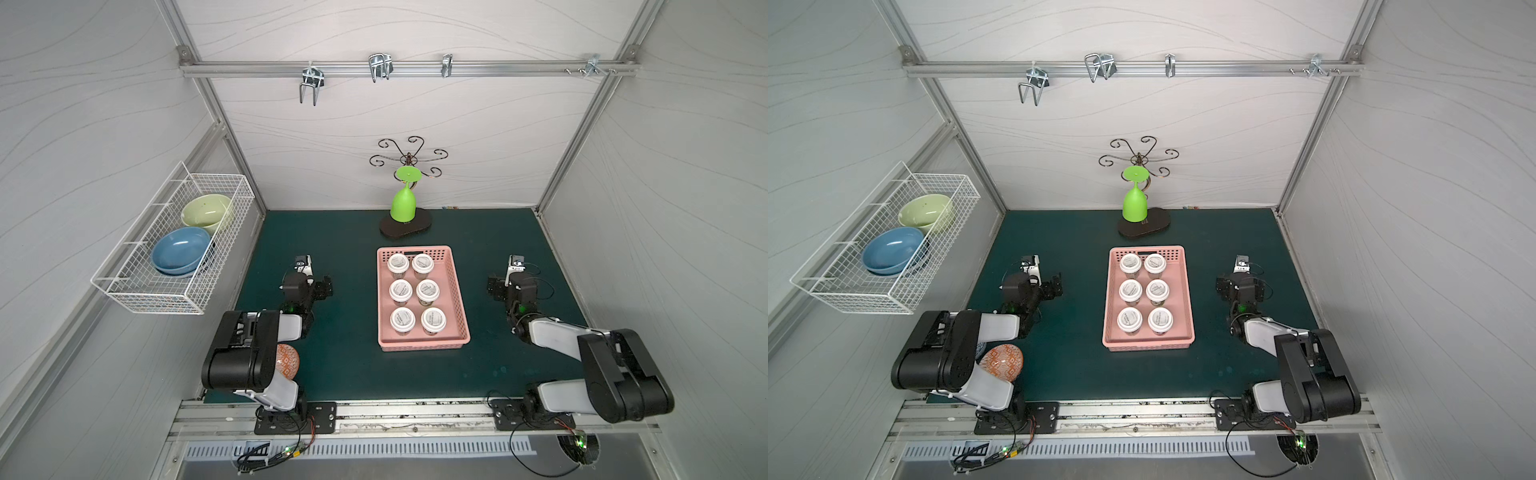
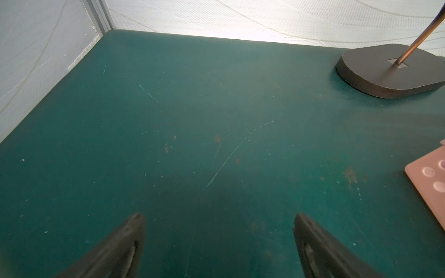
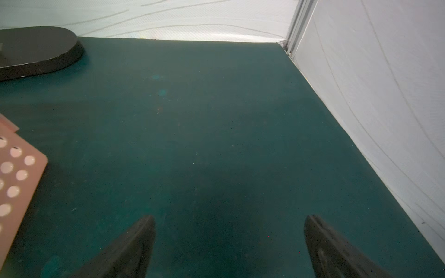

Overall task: Put the yogurt in the basket
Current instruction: Reset both arms

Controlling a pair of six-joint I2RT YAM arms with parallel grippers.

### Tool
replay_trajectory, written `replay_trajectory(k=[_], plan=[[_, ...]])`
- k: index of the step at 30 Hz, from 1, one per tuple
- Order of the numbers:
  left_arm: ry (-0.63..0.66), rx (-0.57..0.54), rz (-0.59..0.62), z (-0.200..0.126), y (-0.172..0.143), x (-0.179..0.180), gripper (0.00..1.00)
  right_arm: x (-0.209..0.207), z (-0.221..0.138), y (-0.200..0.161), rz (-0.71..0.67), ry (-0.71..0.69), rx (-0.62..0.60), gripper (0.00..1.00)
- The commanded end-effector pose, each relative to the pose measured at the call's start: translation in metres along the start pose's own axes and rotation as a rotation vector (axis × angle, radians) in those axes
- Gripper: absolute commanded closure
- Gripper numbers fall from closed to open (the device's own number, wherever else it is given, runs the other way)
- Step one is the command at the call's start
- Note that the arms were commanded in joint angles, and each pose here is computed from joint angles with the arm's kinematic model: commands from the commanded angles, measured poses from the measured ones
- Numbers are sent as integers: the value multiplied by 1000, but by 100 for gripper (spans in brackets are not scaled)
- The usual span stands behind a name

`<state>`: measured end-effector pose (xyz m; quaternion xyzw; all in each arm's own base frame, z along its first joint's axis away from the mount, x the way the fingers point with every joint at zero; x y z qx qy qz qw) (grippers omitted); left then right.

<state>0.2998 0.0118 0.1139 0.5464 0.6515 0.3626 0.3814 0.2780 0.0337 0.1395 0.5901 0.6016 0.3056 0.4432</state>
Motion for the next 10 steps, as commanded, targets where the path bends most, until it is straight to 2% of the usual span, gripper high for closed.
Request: replay_trajectory(k=[1, 10], plan=[[5, -78, -13, 2, 16, 1, 1, 2, -1, 12, 9, 58, -74, 1], [6, -77, -14, 2, 16, 1, 1, 0, -16, 20, 15, 57, -131, 1]])
Point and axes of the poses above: each gripper's point midway between its finger pads, its own z axis out along the fingers, its own x axis along the line the jaws close on, y = z × x, the point moved 10 cm from there along -z, back along the fingers, and after that the axes turned 3 degrees about -z, right-handed, at the moved point
